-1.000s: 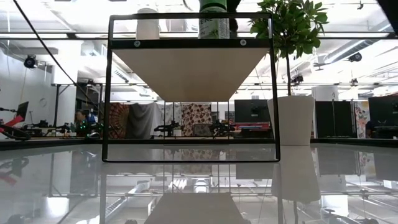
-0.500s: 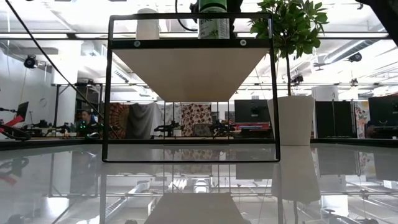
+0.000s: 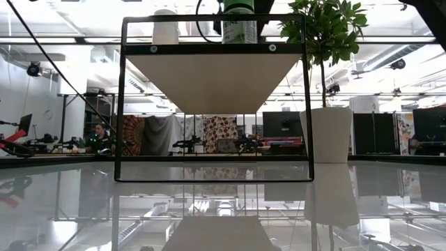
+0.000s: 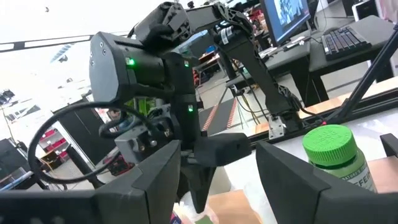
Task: Pick and place medicine bottles onto shelf by color
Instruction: Put the transparent pill bottle on the shelf, then put the orange pill bottle on the shelf
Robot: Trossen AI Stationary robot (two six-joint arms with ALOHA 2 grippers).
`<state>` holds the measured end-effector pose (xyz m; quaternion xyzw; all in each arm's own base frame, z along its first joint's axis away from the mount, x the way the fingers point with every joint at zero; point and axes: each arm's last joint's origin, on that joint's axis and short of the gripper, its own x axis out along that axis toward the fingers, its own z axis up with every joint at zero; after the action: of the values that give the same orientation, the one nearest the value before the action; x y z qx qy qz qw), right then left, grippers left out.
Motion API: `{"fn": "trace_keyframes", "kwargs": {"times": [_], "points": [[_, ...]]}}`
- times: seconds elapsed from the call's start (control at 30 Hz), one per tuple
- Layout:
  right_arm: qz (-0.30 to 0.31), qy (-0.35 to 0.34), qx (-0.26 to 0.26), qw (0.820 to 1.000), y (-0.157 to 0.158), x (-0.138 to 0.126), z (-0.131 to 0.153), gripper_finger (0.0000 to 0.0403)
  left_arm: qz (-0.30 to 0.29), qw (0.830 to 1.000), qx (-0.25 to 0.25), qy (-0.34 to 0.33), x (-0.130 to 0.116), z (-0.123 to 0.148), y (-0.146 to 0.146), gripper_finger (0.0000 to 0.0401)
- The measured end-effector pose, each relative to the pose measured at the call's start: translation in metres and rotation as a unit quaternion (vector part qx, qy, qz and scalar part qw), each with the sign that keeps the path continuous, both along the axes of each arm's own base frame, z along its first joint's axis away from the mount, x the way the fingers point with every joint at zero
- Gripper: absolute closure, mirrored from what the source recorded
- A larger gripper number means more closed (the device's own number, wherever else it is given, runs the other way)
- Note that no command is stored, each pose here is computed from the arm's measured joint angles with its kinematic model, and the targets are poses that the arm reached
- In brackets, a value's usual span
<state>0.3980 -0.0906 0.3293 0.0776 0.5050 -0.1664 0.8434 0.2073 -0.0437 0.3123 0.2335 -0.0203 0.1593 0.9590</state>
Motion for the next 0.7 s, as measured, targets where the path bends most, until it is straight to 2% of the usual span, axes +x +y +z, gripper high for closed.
{"fn": "trace_keyframes", "kwargs": {"times": [0.2, 0.5, 0.7], "points": [[0.001, 0.003, 0.0, 1.0, 0.0001, -0.0004, -0.0014, 0.0263, 0.0, 1.0, 0.0, 0.0, 0.0, -0.0001, 0.0, 0.0208], [-0.001, 0.004, 0.001, 1.0, 0.0, -0.0006, -0.0019, 0.0208, 0.0, 1.0, 0.0, 0.0, 0.0, -0.0002, 0.0, 0.0208], [0.0, 0.003, 0.0, 1.0, 0.0001, -0.0011, 0.001, 0.0191, 0.0, 1.0, 0.0, 0.0, 0.0, -0.0004, 0.0, 0.0208]]}}
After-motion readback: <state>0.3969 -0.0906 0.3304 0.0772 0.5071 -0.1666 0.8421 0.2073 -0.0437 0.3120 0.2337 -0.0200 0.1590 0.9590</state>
